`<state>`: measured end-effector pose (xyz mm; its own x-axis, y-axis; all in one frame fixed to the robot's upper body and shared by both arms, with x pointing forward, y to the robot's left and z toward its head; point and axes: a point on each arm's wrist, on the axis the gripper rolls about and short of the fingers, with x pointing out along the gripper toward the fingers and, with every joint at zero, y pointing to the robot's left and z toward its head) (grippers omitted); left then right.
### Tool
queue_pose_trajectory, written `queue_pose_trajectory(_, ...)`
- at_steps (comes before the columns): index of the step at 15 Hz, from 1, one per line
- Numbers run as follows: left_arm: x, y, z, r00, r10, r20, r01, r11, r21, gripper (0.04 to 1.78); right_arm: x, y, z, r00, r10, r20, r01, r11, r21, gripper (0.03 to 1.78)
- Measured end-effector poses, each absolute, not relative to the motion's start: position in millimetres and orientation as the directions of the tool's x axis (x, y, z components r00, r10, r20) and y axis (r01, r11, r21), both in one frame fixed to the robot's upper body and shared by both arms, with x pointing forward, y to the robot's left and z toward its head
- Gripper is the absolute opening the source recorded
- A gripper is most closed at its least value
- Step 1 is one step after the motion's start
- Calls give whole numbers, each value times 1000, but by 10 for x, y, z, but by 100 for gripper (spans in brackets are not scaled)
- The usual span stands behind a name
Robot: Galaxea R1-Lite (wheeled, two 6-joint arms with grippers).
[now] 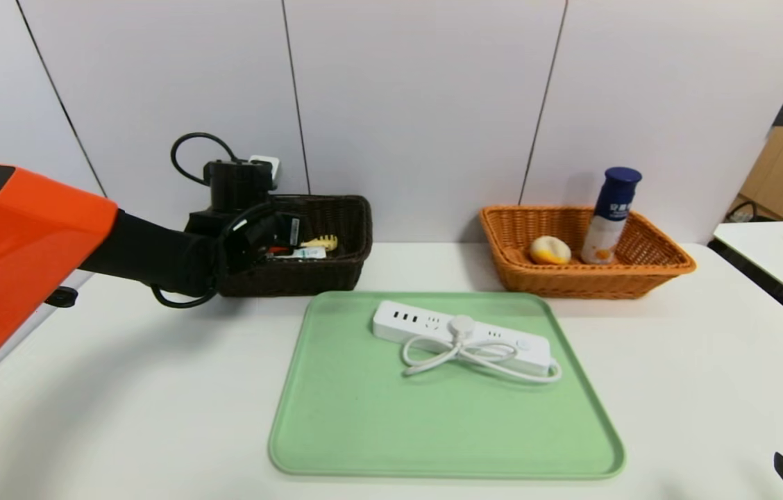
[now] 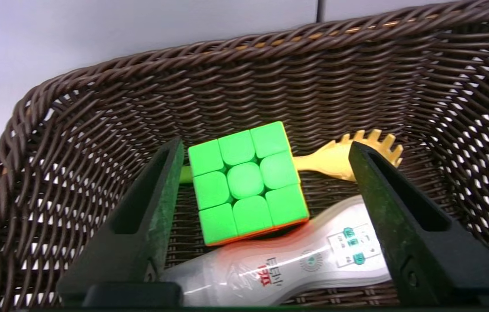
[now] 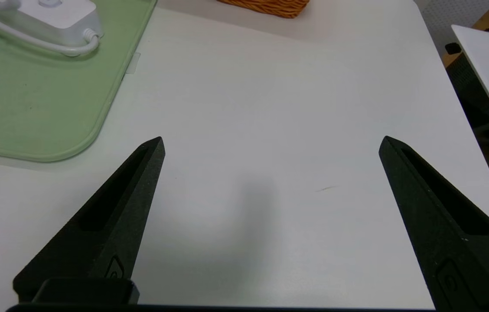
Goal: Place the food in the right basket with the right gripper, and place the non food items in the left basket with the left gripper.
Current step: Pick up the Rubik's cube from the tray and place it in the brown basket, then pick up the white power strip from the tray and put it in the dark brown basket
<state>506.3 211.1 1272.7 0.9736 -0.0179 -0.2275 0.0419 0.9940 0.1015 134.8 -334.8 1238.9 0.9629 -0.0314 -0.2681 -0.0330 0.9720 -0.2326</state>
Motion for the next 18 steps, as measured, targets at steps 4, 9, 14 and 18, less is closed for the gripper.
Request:
queue_pose_trajectory(4, 4962, 2080, 13023, 985, -56, -160, 69, 994, 79, 150, 1336, -3349, 12391, 965, -30, -261, -32, 972, -232, 171)
queue_pose_trajectory(9, 4536, 1750, 13536, 950, -307, -63, 313, 942, 120, 160, 1328, -3350, 12392, 966, -31, -255, -30, 972, -231, 171)
queue_pose_trajectory(14, 4199, 1432, 13579, 809, -583, -78, 556, 714, 426, 165, 1298, -3354, 12402, 972, -31, -233, -24, 973, -230, 171)
queue_pose_trajectory(18, 3982, 1314, 13393, 767, -627, -139, 625, 680, 382, 167, 1289, -3354, 12393, 973, -28, -231, -27, 973, -231, 171)
